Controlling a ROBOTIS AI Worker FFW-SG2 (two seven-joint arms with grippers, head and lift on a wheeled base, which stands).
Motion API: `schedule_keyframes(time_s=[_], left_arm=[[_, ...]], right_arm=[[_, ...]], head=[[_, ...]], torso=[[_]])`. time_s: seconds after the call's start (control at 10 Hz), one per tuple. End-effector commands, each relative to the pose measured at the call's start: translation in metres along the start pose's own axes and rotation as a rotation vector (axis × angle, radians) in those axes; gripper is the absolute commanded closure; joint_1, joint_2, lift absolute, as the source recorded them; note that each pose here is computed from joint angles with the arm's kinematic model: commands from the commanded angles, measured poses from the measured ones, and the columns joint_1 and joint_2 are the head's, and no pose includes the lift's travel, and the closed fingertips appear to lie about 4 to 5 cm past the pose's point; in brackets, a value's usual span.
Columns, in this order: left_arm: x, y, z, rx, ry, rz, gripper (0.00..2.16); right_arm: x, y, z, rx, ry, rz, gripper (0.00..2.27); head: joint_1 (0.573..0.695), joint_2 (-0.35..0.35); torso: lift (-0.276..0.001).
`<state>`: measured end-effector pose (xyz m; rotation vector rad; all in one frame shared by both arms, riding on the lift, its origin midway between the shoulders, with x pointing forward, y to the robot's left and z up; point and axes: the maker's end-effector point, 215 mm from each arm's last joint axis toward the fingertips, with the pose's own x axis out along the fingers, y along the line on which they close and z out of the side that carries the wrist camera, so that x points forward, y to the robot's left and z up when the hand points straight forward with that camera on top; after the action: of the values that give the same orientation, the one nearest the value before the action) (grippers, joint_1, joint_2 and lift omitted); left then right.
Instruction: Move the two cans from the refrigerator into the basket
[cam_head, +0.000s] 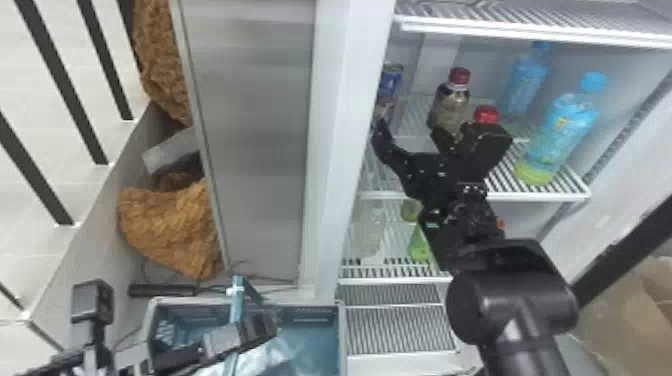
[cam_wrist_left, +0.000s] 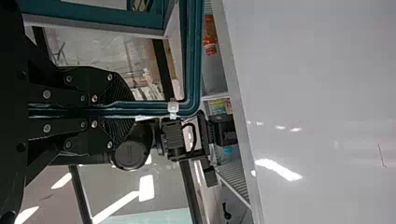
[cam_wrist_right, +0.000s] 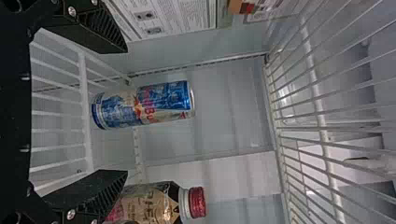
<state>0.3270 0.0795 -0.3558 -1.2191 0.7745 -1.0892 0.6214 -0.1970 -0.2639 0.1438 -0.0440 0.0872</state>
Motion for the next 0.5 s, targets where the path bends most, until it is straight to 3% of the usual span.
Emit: schedule_keyframes(time_s=[0.0, 0.4], left_arm=[[0.000, -0.001, 0.001, 0.004, 0.001, 0.000, 1.19], [0.003, -0.002, 0.005, 0.010, 0.002, -0.007, 1.19]], right_arm=[[0.014, -0.002, 0.002, -0.001, -0.004, -0.006, 0.12], [0.049, -0.009, 0.017, -0.034, -0.022, -0.024, 0.12]], head=[[0.695, -0.137], [0.695, -0.138]], torso=[[-0.031], [-0.031]])
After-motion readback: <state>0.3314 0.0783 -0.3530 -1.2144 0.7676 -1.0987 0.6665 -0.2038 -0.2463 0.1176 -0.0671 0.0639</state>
